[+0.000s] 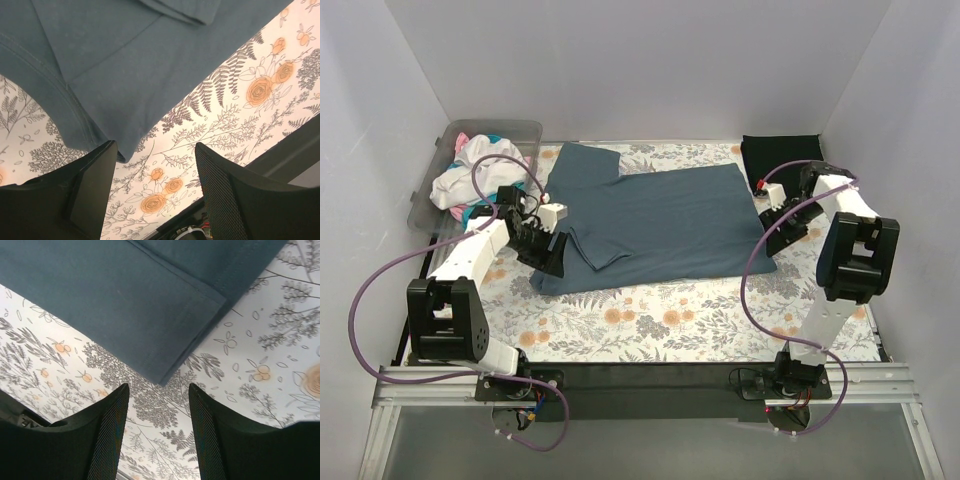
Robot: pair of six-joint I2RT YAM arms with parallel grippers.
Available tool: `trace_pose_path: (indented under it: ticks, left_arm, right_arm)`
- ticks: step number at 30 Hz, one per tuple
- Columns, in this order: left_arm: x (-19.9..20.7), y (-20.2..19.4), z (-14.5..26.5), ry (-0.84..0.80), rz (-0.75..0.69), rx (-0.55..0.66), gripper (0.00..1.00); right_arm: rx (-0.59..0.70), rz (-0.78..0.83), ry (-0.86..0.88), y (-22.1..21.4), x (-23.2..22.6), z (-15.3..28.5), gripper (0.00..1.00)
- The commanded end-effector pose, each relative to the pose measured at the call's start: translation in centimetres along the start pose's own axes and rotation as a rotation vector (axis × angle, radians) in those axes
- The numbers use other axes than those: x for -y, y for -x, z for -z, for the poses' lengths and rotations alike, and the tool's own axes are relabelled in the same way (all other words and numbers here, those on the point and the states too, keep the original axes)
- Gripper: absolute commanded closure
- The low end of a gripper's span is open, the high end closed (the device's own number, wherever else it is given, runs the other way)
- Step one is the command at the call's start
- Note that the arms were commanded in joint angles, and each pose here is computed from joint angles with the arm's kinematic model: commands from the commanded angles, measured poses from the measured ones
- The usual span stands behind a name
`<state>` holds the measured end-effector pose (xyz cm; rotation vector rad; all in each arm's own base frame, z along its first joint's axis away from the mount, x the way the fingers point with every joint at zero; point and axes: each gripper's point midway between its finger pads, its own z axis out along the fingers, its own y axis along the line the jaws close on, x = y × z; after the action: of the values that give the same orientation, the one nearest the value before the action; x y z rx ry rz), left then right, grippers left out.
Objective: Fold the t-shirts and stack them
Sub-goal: Fold the tshirt
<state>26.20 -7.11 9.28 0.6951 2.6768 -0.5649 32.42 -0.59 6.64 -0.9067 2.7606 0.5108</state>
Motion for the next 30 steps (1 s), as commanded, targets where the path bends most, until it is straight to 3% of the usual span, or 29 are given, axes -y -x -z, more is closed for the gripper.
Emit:
trace_pose_path:
  ticks: [1,15,18,20,21,22,24,26,30]
  left_arm:
    - [-0.6,-0.4,0.5,0.055,0.029,0.023,0.37]
    - [-2.1,-3.7,-2.6,0.065,0.089,-0.097,0.43]
    - [-2.6,-4.6,-3.2,0.085,0.1,-0.125,0.51]
    - [-2.8,-4.9,-3.3,0.1,0.103,-0.136,0.6]
    - [-3.0,-5.4,-3.3,0.111,0.106,-0.152,0.69]
    - [-3.0,-5.8,-3.3,0.115,0.109,-0.164,0.74]
    - [-3.0,-6.3,-3.2,0.118,0.111,-0.181,0.82]
    - [-3.2,-6.8,-2.8,0.13,0.108,-0.189,0.97]
    - [-3.3,-7.9,-1.3,0.143,0.119,-0.199,1.0]
  right_arm:
    - [0.0,-0.062,0.078,-0.4,-1.3,-0.9,0.43]
    - [-0.08,-0.107,0.081,-2.9,-0.7,-4.0,0.43]
    - [-0.097,-0.107,0.087,-3.5,-0.8,-4.3,0.53]
    - [-0.101,-0.101,0.085,-3.7,-0.9,-4.2,0.67]
    - [-0.105,-0.098,0.081,-3.8,-0.9,-4.1,0.72]
    - [-0.109,-0.096,0.083,-4.1,-1.1,-4.1,0.86]
    - [-0.119,-0.093,0.079,-4.4,-1.3,-4.0,0.99]
    - [-0.13,-0.082,0.076,-5.0,-1.6,-3.9,0.99]
    - [-0.162,-0.046,0.049,-6.7,-2.4,-3.0,0.99]
